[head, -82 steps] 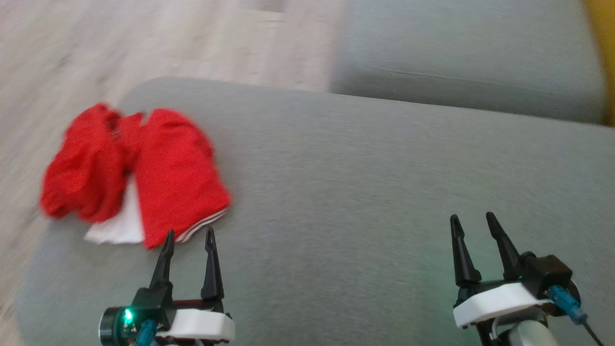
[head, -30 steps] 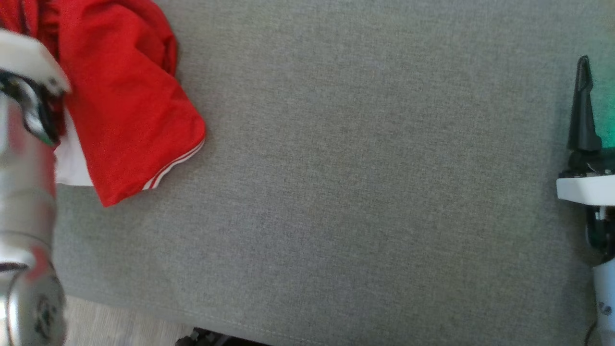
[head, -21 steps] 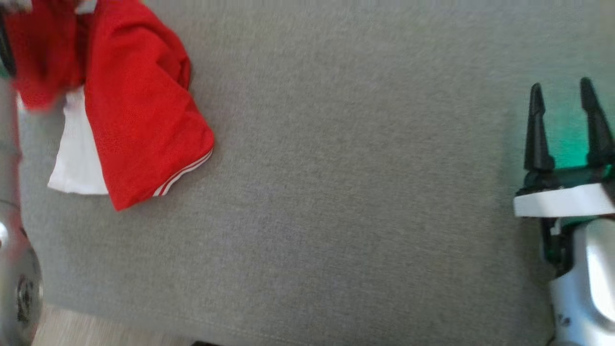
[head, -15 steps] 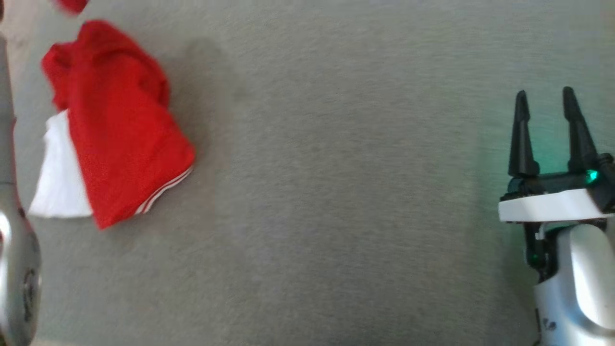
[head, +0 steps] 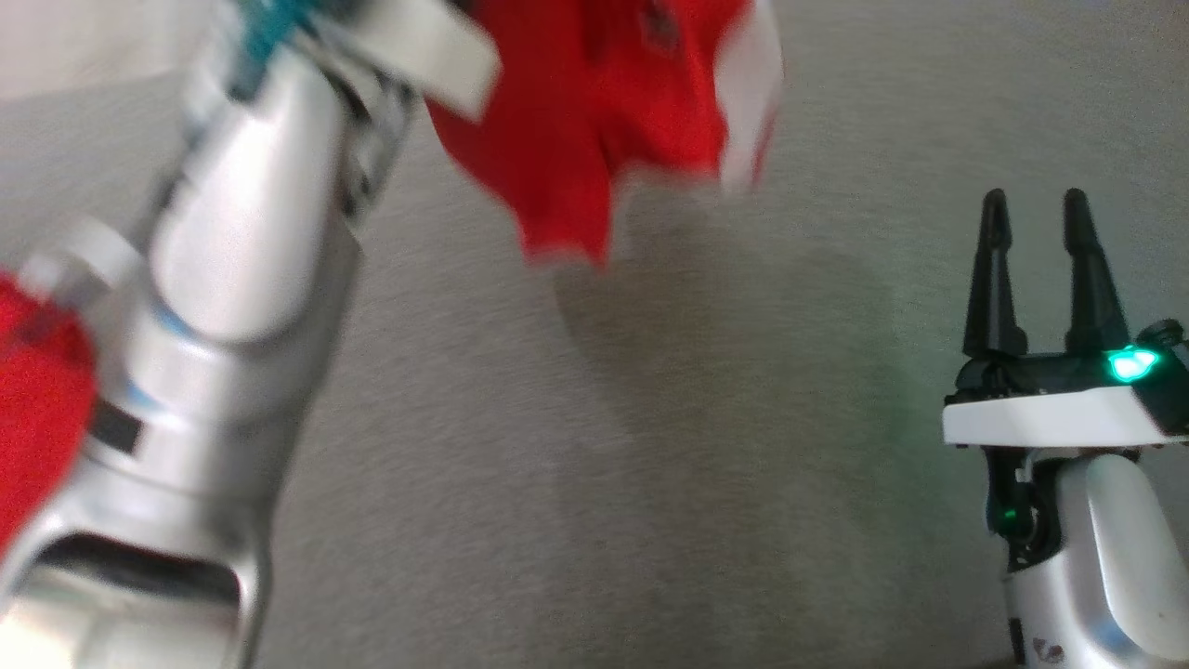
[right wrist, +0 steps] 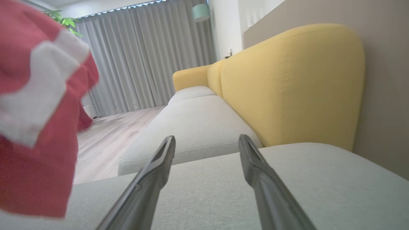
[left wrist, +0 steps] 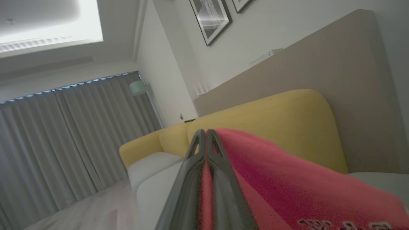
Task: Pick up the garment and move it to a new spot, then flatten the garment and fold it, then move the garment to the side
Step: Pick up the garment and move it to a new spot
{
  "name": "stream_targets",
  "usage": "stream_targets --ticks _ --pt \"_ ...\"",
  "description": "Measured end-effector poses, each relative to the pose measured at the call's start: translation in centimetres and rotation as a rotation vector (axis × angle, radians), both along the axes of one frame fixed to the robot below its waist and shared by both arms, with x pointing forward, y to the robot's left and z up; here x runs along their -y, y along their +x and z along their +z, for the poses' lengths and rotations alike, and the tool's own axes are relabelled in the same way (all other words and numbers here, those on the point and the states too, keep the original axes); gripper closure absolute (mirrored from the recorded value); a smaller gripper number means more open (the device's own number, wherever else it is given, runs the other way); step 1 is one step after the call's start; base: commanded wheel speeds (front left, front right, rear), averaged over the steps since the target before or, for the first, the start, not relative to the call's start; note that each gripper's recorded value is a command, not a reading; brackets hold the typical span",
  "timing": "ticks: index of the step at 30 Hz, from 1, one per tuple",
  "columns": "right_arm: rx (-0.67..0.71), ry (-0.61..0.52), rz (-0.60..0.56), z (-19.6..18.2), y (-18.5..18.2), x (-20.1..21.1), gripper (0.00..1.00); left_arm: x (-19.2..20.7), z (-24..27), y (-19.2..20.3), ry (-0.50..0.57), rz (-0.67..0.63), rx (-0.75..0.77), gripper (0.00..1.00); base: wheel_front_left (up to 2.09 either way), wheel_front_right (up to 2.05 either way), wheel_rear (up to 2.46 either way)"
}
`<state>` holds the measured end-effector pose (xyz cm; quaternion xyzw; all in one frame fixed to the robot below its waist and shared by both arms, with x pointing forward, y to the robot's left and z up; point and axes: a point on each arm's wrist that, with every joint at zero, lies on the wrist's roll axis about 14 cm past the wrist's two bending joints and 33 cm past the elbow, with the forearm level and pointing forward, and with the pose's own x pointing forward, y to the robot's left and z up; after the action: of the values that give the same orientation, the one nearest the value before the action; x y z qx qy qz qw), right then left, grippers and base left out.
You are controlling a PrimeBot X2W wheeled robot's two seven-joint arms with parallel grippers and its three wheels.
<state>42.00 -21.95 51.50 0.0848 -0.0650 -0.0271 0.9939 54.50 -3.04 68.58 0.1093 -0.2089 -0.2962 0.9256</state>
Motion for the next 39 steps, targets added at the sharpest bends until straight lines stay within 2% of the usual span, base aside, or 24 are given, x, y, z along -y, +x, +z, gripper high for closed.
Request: stream_targets --ticks 1,5,8,11,12,13,15,17,20,24,28,30,33,35,39 --pt "0.0 0.0 0.0 0.0 0.0 0.0 0.0 0.0 0.0 0.0 0.0 0.0 0.0 1.0 0.0 0.0 0.0" --pt "0.011 0.018 -0.086 0.7 -2.1 2.9 0.0 4.0 -6.8 -1.7 0.009 -0.08 -0.106 1.0 0.0 0.0 0.0" --pt "0.005 0.022 -0.144 0.6 -3.5 4.7 0.0 6.6 -14.8 -5.2 0.024 -0.167 -0.297 1.0 0.0 0.0 0.0" --pt "-0.029 0.025 -0.165 -0.5 -4.2 5.2 0.0 6.8 -23.1 -10.1 0.018 -0.209 -0.555 1.0 0.0 0.0 0.0" --pt "-0.041 0.029 -0.163 -0.9 -4.2 5.1 0.0 6.5 -25.3 -11.8 0.016 -0.218 -0.633 0.81 0.0 0.0 0.0" --pt "-0.048 0.032 -0.157 -1.2 -4.0 4.9 0.0 5.8 -26.8 -13.1 -0.004 -0.208 -0.699 0.0 0.0 0.0 0.0" --pt "-0.053 0.039 -0.137 -1.5 -3.4 4.2 0.0 4.9 -28.1 -14.9 -0.03 -0.203 -0.758 0.0 0.0 0.0 0.0" --pt "-0.059 0.036 -0.107 -1.7 -2.9 3.2 0.0 4.5 -27.1 -15.4 -0.047 -0.186 -0.728 0.0 0.0 0.0 0.0" --pt "-0.088 0.04 -0.061 -2.8 -2.9 1.6 0.0 2.5 -22.3 -14.1 -0.209 -0.077 -0.629 0.0 0.0 0.0 0.0" --pt "-0.134 0.045 -0.003 -4.2 -4.4 -0.7 0.0 -3.4 -19.3 -14.6 -0.354 0.129 -0.556 0.0 0.0 0.0 0.0" --pt "-0.141 0.029 0.045 -4.3 -5.6 -2.2 0.0 -10.7 -18.7 -17.0 -0.44 0.356 -0.518 0.0 0.0 0.0 0.0" --pt "-0.142 0.015 0.081 -4.4 -6.0 -3.4 0.0 -13.7 -18.2 -18.0 -0.435 0.446 -0.472 0.0 0.0 0.0 0.0" --pt "-0.14 0.0 0.137 -4.2 -6.6 -5.1 0.0 -16.1 -16.9 -19.5 -0.4 0.516 -0.392 0.0 0.0 0.0 0.0" --pt "-0.143 -0.013 0.173 -4.3 -7.3 -6.2 0.0 -16.7 -16.2 -20.6 -0.368 0.531 -0.352 0.0 0.0 0.0 0.0" --pt "-0.164 -0.015 0.216 -5.0 -9.0 -7.6 0.0 -17.1 -17.3 -23.2 -0.333 0.552 -0.368 0.0 0.0 0.0 0.0"
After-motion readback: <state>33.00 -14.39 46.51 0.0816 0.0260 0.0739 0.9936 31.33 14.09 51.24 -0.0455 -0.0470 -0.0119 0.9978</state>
